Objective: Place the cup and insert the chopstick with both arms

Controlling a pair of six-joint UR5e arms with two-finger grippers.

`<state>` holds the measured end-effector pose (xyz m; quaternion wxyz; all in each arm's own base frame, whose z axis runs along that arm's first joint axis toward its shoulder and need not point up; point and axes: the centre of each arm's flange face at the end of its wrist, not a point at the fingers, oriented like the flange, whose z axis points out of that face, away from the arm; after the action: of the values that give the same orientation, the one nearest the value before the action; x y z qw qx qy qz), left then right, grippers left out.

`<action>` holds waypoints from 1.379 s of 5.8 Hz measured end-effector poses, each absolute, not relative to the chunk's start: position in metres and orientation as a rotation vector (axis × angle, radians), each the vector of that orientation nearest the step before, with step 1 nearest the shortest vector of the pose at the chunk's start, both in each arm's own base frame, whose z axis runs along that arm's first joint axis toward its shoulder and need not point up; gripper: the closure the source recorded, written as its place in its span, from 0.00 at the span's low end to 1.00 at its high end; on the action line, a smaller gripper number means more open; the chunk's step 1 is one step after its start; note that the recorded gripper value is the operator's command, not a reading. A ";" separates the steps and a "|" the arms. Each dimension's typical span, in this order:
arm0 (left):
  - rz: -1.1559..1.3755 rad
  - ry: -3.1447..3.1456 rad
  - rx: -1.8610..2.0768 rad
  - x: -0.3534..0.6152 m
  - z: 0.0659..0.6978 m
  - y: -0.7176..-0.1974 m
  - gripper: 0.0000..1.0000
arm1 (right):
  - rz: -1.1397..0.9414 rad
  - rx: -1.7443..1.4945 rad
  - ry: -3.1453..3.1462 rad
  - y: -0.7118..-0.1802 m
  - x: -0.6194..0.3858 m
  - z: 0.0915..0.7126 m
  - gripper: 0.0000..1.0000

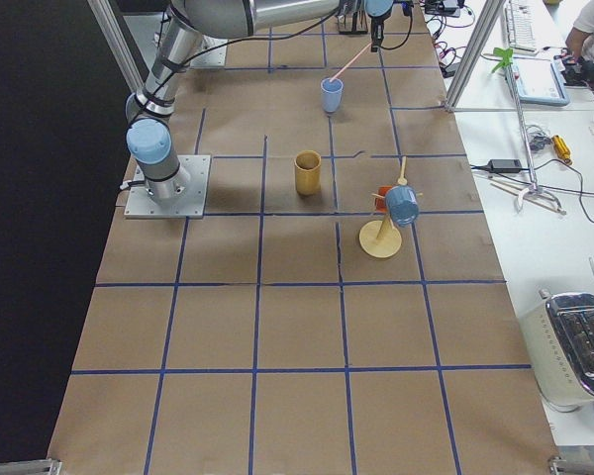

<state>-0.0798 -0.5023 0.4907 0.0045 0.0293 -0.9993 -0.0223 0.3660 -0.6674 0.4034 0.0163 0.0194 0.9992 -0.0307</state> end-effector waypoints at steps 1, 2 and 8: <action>-0.064 -3.131 0.080 -0.083 0.492 -0.503 0.01 | -0.083 0.061 3.118 -0.665 0.365 0.391 0.01; -0.049 -3.132 0.075 -0.084 0.496 -0.504 0.01 | -0.083 0.062 3.123 -0.665 0.364 0.386 0.00; 0.182 -3.139 -0.030 -0.118 0.557 -0.489 0.01 | 0.131 0.060 3.161 -0.582 0.219 0.509 0.01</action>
<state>-0.1176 -0.4892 0.5566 -0.0016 -0.0096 -0.9983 0.0579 0.2190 -0.5824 0.5090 -0.0111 0.0189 0.9989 0.0414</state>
